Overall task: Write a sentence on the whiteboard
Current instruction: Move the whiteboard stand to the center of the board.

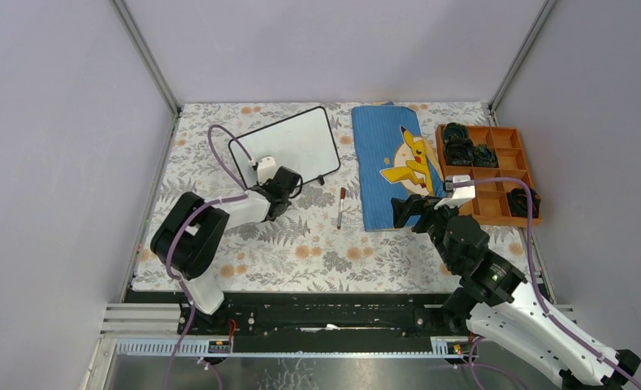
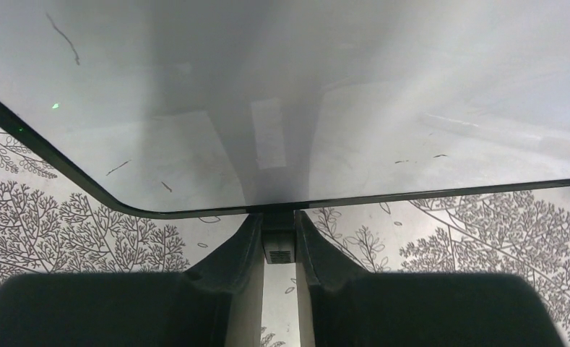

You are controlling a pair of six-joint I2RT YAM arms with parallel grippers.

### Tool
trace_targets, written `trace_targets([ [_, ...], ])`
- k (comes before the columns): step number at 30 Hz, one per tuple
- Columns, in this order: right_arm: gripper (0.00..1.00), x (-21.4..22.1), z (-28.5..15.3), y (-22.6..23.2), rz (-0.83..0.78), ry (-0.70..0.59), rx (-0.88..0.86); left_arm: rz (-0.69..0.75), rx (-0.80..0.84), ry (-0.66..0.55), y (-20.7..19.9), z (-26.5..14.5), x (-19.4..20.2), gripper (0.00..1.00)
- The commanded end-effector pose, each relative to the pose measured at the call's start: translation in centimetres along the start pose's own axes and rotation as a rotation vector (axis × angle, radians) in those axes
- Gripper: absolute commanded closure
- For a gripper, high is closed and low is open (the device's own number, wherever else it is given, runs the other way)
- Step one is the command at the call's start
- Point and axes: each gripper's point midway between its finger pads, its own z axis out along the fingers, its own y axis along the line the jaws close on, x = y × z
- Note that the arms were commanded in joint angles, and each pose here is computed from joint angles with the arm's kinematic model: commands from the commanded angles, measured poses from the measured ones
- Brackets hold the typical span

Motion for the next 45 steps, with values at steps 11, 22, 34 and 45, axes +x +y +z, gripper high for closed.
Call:
trace_targets([
  [11,0.00,-0.9,-0.1,0.5,0.029,-0.026,-0.017,0.196,0.040,0.070,-0.1,-1.3,4.0,1.00],
  [22,0.00,-0.8,-0.2,0.5,0.027,-0.018,-0.019,0.270,0.103,0.093,-1.0,-2.1,5.5,1.00],
  [34,0.00,-0.7,-0.1,0.6,0.026,-0.013,-0.019,0.223,0.091,0.043,-1.1,-2.9,4.0,0.99],
  [45,0.00,-0.3,-0.1,0.6,0.031,0.000,-0.022,0.153,0.187,0.006,-2.2,-5.1,2.4,0.43],
])
